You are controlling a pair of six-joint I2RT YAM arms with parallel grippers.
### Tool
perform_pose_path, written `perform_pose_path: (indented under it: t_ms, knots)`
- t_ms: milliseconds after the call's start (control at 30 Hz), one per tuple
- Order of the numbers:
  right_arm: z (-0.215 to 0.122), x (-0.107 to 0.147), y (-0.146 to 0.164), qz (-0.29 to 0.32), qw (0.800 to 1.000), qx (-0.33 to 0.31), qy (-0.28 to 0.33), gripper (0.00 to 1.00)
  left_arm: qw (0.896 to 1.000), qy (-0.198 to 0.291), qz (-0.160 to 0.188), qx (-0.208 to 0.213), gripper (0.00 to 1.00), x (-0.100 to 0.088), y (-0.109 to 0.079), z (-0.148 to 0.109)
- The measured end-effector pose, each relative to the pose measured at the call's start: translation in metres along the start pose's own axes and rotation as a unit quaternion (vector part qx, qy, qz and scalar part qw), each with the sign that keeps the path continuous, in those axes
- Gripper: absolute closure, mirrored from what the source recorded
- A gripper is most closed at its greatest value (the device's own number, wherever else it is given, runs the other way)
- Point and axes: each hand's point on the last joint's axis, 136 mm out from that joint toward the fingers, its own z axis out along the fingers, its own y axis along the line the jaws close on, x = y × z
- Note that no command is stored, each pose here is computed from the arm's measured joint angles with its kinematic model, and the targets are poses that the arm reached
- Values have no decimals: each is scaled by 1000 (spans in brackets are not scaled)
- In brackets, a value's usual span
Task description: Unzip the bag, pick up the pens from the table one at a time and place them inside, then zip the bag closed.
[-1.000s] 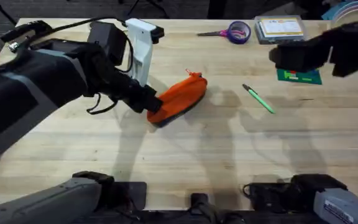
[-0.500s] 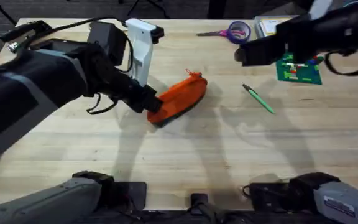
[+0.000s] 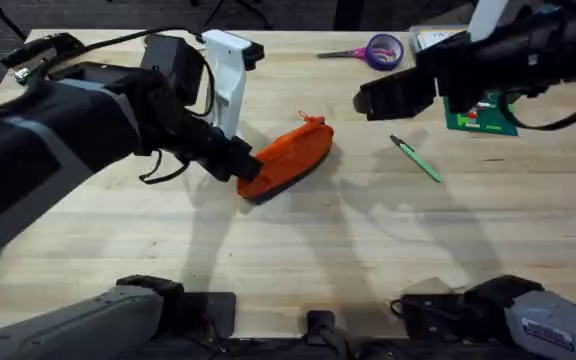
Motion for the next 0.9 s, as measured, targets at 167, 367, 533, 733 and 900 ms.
perform_pose_path:
  t_ms: [167, 367, 533, 733, 900]
  knots:
    - [0, -9, 0, 1, 1000, 0, -18, 4, 1000, 0, 0, 0, 957, 0, 0, 0]
    - [16, -14, 3, -5, 1000, -10, -13, 4, 1000, 0, 0, 0, 957, 0, 0, 0]
    - [46, -28, 21, -37, 998, -37, -20, 4, 1000, 0, 0, 0, 958, 0, 0, 0]
    - [80, -18, 23, -39, 999, -20, 16, 4, 1000, 0, 0, 0, 957, 0, 0, 0]
    - [95, -11, 21, -33, 999, -13, 36, 4, 1000, 0, 0, 0, 958, 0, 0, 0]
